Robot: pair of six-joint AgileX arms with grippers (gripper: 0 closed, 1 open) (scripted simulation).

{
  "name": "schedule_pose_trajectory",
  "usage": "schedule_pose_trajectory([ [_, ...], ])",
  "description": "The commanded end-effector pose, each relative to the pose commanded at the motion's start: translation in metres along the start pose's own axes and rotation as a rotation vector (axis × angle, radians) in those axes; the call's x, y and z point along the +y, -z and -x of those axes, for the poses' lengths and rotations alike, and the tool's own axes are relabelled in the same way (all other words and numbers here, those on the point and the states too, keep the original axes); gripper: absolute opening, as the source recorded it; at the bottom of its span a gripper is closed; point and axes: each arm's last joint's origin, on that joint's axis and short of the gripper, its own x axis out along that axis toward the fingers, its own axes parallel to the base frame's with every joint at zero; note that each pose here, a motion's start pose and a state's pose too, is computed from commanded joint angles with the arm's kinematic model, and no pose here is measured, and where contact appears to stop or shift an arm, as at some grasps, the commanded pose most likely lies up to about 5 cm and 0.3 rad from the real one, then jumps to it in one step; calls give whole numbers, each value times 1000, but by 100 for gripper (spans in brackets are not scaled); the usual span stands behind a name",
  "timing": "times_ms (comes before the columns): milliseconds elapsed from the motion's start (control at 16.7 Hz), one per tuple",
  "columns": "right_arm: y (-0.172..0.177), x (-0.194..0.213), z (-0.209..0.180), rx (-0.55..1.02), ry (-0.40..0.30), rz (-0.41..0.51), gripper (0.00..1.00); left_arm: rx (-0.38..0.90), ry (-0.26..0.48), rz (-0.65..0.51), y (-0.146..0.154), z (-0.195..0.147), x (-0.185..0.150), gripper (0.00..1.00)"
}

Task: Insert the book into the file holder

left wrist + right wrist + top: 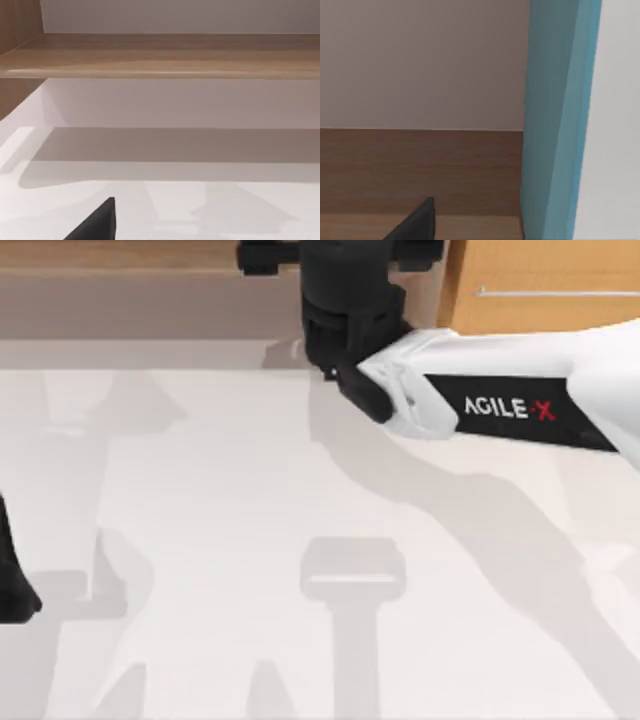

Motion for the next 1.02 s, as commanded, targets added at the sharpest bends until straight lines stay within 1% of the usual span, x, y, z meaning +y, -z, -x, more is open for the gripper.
schedule_pose_trajectory([
  [180,-2,-12,-18,0,2,0,100,0,0,0,0,0,0,100],
  [420,-2,-13,-19,0,2,1,100,0,0,0,0,0,0,100],
  [1020,-2,-13,-19,0,2,1,25,0,0,0,0,0,0,100],
])
